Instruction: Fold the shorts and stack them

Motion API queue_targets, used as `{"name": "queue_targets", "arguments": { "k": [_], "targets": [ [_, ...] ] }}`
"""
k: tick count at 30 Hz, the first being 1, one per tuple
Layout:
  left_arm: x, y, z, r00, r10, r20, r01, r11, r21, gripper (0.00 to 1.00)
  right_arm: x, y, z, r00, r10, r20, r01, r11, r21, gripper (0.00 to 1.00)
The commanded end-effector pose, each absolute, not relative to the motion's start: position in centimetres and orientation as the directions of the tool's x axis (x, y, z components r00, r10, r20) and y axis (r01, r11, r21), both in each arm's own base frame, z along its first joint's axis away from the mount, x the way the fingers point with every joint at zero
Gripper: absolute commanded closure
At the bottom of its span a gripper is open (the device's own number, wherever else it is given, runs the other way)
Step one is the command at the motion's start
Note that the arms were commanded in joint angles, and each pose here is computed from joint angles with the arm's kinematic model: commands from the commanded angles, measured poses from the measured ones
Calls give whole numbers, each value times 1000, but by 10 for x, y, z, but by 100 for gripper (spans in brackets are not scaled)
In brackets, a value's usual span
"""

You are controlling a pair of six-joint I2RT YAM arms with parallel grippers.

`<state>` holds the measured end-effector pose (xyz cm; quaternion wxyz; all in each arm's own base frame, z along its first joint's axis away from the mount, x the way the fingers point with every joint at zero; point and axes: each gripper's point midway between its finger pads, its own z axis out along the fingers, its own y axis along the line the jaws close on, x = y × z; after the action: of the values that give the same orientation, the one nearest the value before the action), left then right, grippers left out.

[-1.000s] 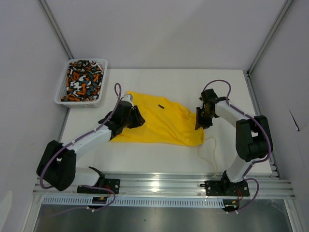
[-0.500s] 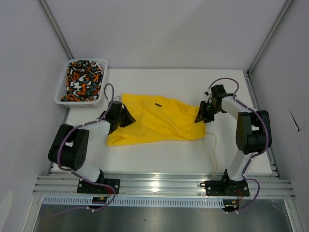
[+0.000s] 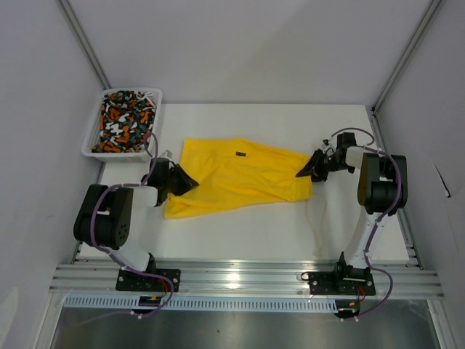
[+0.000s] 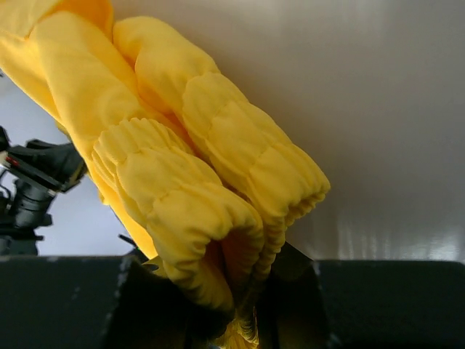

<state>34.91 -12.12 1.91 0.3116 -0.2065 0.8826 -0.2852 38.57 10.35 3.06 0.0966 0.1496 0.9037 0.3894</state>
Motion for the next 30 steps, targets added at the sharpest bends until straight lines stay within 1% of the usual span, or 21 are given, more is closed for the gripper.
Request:
{"name": "queue_targets", "arguments": {
  "k": [1,9,11,15,17,18,20,21,22,23,24,25,26,28,30],
  "targets": [
    [337,-113,16,-724,-527,-446,-189,773,-606,76,421,80,45,-895,432,-111,194,601,776,100],
    [336,-108,20,-719,-504,-479,-180,800,-572,76,430,70,38,-886,453,-96,229,609,759,100],
    [339,-103,28,-698,-495,-517,-174,818,-548,75,427,71,36,-889,450,-84,243,619,747,100],
    [341,-100,49,-674,-473,-567,-157,842,-516,74,420,82,37,-914,386,-124,200,694,691,100],
    [343,-99,63,-653,-457,-604,-144,858,-494,73,411,91,36,-927,356,-117,189,713,675,100],
    [348,-99,74,-642,-450,-621,-136,864,-485,73,408,94,40,-932,337,-134,166,725,669,97],
    [349,-99,82,-635,-430,-642,-131,879,-459,73,399,96,37,-938,320,-134,163,747,644,71],
    [354,-99,94,-616,-430,-660,-122,880,-459,72,397,97,44,-936,315,-156,146,752,643,38],
    [355,-101,97,-613,-426,-665,-114,881,-460,72,397,97,46,-931,318,-180,132,753,645,23],
    [358,-103,103,-606,-428,-671,-105,879,-465,72,387,95,41,-931,325,-165,149,752,642,7],
    [359,-108,108,-602,-423,-677,-89,878,-470,72,386,91,51,-922,336,-191,139,749,647,4],
    [359,-111,109,-603,-422,-677,-84,878,-472,72,387,89,53,-915,347,-206,136,746,653,3],
    [359,-113,110,-608,-416,-676,-81,880,-468,72,378,90,50,-917,351,-191,144,736,662,3],
    [358,-120,108,-623,-400,-672,-74,886,-459,72,376,86,56,-903,373,-211,142,725,674,1],
    [362,-125,110,-626,-395,-672,-63,885,-461,72,365,86,51,-904,377,-200,154,725,671,1]
  ]
}}
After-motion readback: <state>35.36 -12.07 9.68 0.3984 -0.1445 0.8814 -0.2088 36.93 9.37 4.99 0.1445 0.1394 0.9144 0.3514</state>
